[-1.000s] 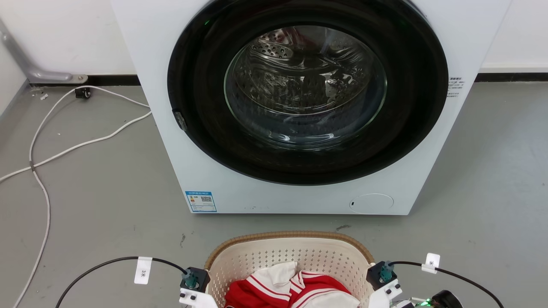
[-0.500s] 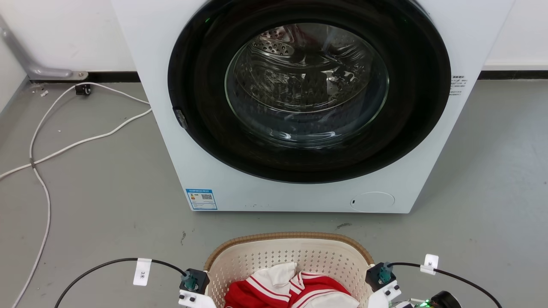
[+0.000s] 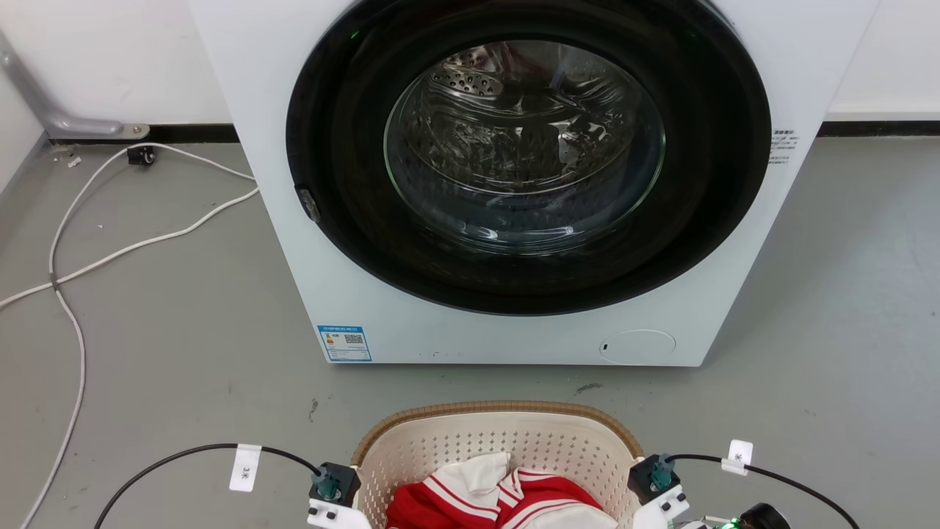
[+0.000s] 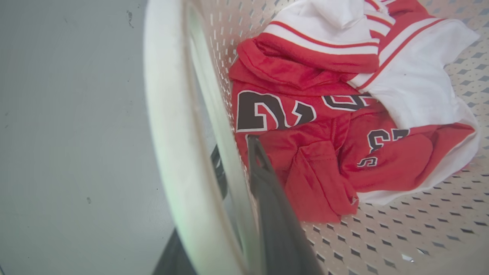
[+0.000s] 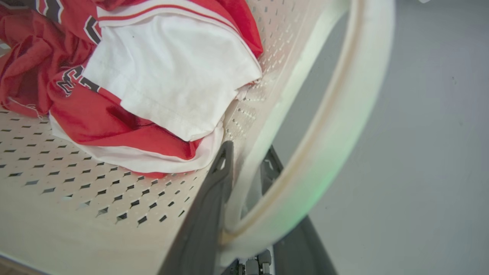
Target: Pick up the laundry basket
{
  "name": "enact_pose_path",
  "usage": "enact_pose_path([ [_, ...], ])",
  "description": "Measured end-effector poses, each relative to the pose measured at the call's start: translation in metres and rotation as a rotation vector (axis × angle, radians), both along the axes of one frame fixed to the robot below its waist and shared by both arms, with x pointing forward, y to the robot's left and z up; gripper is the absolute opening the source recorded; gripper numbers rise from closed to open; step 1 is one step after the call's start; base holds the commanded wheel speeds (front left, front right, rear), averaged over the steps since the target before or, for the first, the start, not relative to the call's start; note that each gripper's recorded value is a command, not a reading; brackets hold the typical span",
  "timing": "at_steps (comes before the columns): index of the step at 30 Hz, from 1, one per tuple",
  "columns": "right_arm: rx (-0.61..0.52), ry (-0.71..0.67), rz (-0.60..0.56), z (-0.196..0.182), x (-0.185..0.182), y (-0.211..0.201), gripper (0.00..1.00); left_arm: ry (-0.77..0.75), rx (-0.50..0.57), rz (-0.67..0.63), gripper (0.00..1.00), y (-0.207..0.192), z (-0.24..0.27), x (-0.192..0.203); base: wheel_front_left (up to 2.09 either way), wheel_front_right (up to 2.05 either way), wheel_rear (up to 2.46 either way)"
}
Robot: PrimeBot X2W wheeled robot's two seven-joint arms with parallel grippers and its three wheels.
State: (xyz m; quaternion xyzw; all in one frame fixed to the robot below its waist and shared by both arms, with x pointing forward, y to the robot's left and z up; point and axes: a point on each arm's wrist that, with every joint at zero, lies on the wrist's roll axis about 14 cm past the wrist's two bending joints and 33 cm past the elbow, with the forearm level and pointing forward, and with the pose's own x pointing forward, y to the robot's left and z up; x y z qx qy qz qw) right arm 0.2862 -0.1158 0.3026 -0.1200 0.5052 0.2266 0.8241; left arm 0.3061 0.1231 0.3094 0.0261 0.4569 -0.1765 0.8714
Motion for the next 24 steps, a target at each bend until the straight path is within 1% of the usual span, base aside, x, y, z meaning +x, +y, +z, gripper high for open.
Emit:
enact_pose_path([
  [24, 0.0, -0.002, 0.002, 0.0003, 0.0019, 0.0005, 0.0, -0.004, -0.003, 0.0, 0.0, 0.0001, 0.0001, 0.0011, 0.0, 0.0, 0.0],
])
